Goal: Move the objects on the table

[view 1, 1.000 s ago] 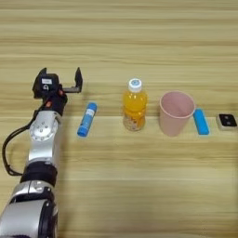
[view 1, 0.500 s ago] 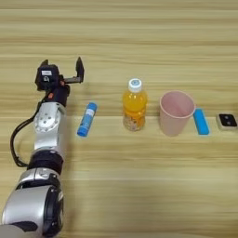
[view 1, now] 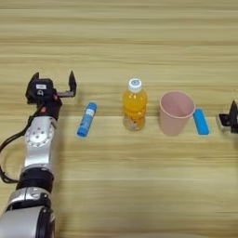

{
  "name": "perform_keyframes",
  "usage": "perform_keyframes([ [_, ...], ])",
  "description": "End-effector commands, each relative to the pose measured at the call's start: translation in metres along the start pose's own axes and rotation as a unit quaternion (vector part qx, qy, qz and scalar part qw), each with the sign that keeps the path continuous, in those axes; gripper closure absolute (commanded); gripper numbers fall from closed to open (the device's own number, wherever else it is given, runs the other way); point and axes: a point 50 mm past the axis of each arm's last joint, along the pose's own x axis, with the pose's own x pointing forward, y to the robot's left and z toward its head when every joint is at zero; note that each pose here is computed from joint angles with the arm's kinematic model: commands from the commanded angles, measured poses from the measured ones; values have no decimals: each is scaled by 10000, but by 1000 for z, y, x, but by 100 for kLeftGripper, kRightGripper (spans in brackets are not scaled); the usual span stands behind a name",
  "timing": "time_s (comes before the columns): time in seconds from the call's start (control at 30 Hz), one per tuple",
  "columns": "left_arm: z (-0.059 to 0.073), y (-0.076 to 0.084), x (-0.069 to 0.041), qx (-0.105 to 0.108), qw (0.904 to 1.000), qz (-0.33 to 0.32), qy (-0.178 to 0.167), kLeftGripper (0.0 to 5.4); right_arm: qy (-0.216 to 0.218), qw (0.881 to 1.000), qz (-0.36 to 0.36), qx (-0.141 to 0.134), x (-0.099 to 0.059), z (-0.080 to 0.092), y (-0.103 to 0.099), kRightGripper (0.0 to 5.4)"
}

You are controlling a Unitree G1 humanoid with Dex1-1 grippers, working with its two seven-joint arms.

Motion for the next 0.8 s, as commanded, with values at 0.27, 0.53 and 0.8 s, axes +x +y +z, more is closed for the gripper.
perform_keyframes([
  [0.27,-1,6,-4,170,9998,64,105,4,481,9965,667,-115,0,-14,18,0],
  [0.53,-2,8,-7,299,9994,88,122,4,752,9941,774,51,3,-23,20,0],
  [0.8,0,8,-7,255,9996,91,89,4,840,9939,719,59,7,-27,17,0],
])
